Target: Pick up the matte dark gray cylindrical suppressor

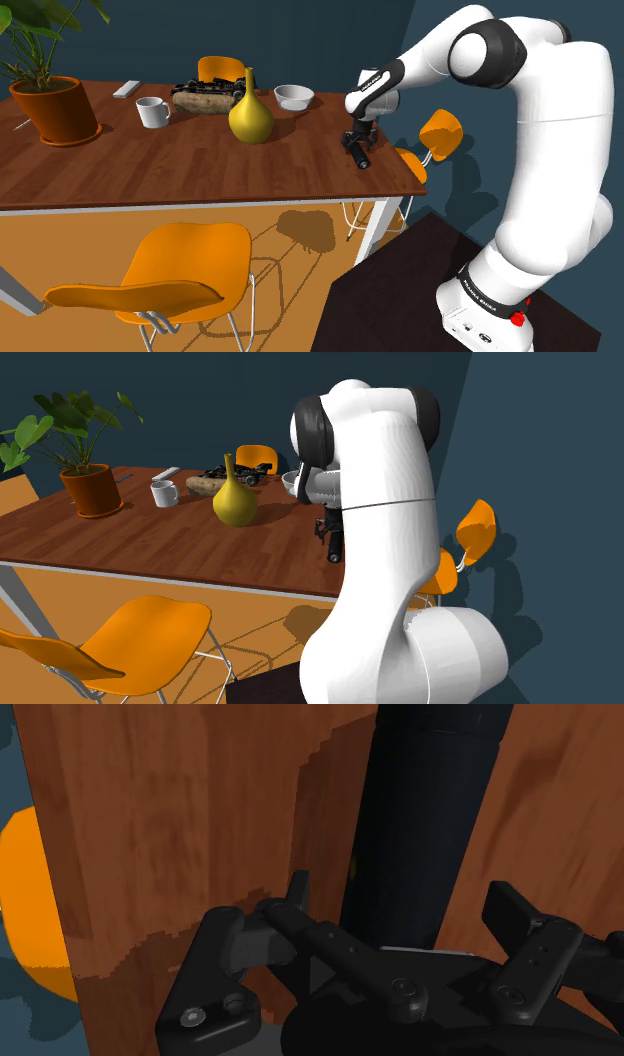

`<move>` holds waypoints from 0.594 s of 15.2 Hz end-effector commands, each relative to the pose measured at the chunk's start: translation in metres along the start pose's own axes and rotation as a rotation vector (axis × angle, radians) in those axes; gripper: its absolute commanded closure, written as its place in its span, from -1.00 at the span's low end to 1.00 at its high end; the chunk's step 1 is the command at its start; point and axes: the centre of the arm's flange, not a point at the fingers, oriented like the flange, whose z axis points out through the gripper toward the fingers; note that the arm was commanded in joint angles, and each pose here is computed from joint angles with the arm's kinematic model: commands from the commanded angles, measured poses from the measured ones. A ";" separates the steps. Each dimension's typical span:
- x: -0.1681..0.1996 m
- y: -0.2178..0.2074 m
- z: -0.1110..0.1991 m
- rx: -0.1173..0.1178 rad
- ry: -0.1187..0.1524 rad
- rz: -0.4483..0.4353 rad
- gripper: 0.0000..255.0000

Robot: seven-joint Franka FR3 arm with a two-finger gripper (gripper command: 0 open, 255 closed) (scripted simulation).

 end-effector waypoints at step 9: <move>0.000 0.000 0.004 0.000 0.001 0.000 1.00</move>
